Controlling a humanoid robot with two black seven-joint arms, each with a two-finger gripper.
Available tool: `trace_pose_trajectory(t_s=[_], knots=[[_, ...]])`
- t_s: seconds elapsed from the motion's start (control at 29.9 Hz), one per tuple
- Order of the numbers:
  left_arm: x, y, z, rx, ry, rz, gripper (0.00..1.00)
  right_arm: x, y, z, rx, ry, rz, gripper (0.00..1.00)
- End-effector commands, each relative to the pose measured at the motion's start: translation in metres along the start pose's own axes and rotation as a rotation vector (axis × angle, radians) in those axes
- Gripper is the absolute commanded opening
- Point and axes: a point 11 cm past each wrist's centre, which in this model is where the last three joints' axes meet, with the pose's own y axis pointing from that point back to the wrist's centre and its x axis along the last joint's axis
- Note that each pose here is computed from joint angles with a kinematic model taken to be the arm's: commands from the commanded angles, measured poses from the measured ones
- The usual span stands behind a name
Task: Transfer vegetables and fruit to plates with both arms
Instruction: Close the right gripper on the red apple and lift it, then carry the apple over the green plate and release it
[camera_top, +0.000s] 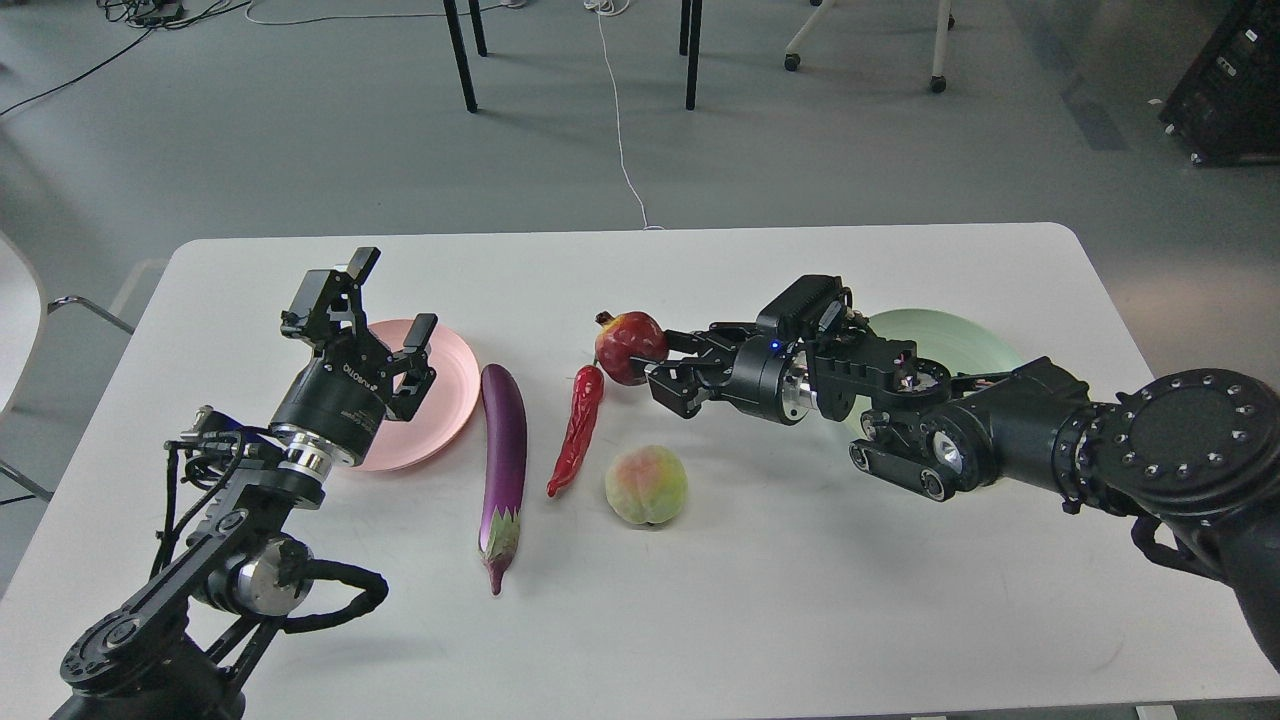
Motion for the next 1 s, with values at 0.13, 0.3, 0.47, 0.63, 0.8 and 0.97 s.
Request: trace_pose_trajectory(t_s=[0.13, 0.3, 0.47, 0.63, 0.8, 0.97], knots=[[-0.003, -0.001, 0.002, -0.006, 0.004, -0.007, 0.99, 0.065, -0.009, -0.035, 0.115, 0.054, 0.038, 0.46], [-0.006, -0.002, 0.002, -0.011, 0.008, -0.014, 0.99, 0.076, 0.06, 0.024, 0.002, 0.026, 0.029, 0.46], [-0.007, -0.002, 0.001, -0.009, 0.01, -0.015, 0.99, 0.061, 0.138, 0.072, -0.106, 0.059, -0.022, 0.46], [-0.008, -0.001, 0.0, -0.005, 0.012, -0.017, 0.99, 0.025, 0.206, 0.107, -0.21, 0.095, -0.114, 0.46], [-0.011, -0.002, -0.001, -0.007, 0.017, -0.021, 0.99, -0.007, 0.244, 0.122, -0.265, 0.109, -0.197, 0.46], [-0.012, -0.002, -0.001, -0.008, 0.019, -0.022, 0.99, -0.033, 0.267, 0.143, -0.331, 0.142, -0.275, 0.47]])
